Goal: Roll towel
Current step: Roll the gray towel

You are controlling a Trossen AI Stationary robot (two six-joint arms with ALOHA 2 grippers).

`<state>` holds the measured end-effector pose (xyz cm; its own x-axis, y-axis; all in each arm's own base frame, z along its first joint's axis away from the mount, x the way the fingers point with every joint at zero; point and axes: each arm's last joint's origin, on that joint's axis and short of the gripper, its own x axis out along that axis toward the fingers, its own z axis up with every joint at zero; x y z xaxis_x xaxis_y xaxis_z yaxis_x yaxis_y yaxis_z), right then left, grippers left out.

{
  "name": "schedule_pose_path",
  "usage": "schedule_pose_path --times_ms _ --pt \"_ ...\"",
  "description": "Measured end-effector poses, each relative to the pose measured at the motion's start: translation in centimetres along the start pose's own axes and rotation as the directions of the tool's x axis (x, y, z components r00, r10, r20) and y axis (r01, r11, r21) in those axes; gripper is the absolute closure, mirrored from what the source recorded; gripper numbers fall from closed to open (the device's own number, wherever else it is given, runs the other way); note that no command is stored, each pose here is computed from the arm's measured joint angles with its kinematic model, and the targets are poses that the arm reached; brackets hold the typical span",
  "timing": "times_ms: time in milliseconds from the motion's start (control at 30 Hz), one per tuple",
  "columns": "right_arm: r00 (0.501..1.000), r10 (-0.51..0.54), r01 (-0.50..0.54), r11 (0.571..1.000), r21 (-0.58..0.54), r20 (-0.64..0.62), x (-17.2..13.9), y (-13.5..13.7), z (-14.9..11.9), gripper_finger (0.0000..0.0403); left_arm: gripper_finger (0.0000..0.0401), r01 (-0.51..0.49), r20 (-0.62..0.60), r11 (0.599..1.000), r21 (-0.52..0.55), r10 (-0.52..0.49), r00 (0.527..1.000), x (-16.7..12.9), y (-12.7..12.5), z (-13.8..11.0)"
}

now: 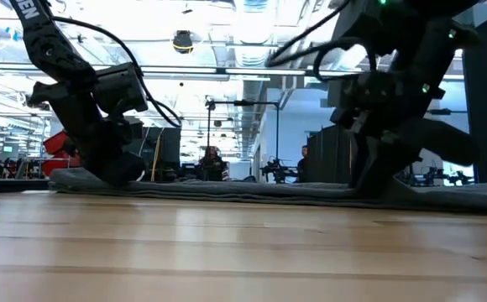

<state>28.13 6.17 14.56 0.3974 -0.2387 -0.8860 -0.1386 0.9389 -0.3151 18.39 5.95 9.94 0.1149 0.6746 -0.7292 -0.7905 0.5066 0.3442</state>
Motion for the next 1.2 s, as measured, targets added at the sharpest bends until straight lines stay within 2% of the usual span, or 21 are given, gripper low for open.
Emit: schedule_pose_path --times_ms 133,300,433,533,633,733,800,900,1067,1200 --pt "1.000 -0.001 0.002 0.999 0.048 -0.024 -1.8 -0.8 -0.5 0.0286 0.0320 0.011 -0.007 1.000 0.018 -0.011 1.000 -0.3 0.2 0.0" --pt "0.999 -0.003 0.011 0.987 0.163 -0.051 -4.9 -1.9 -1.8 0.0247 0.0320 0.114 0.005 0.992 0.061 -0.115 0.993 -1.8 0.5 0.7" --pt "0.999 -0.006 0.020 0.964 0.264 -0.054 -6.2 -2.5 -2.8 0.0238 0.0320 0.224 0.121 0.974 0.029 -0.226 0.967 -3.9 0.9 2.7" --pt "0.996 -0.013 0.043 0.940 0.338 -0.092 -5.7 -2.9 -4.1 0.0240 0.0320 0.339 0.233 0.941 0.014 -0.333 0.914 -5.3 0.5 3.9" --pt "0.985 0.019 0.049 0.923 0.382 -0.173 -4.6 -3.4 -5.6 0.0250 0.0320 0.444 0.322 0.894 0.056 -0.437 0.840 -6.2 -0.8 4.7" --pt "0.980 0.058 0.026 0.912 0.408 -0.193 -4.2 -3.9 -6.1 0.0276 0.0320 0.471 0.327 0.877 0.093 -0.474 0.817 -5.8 -2.6 4.4" --pt "0.978 0.058 0.025 0.921 0.388 -0.200 -4.4 -4.1 -6.2 0.0311 0.0320 0.481 0.308 0.872 0.090 -0.483 0.820 -5.1 -3.9 3.9" --pt "0.972 0.078 0.015 0.922 0.386 -0.224 -4.4 -4.2 -6.5 0.0381 0.0320 0.462 0.247 0.882 0.093 -0.470 0.847 -3.5 -5.2 2.8" --pt "0.943 0.203 -0.068 0.894 0.443 -0.264 -2.7 -4.2 -7.8 0.0401 0.0320 0.424 0.184 0.902 0.079 -0.431 0.883 -1.8 -6.2 1.7" --pt "0.905 0.215 -0.033 0.895 0.445 -0.366 -1.1 -4.4 -8.6 0.0402 0.0320 0.406 0.167 0.910 0.085 -0.415 0.894 -1.4 -6.4 1.4"
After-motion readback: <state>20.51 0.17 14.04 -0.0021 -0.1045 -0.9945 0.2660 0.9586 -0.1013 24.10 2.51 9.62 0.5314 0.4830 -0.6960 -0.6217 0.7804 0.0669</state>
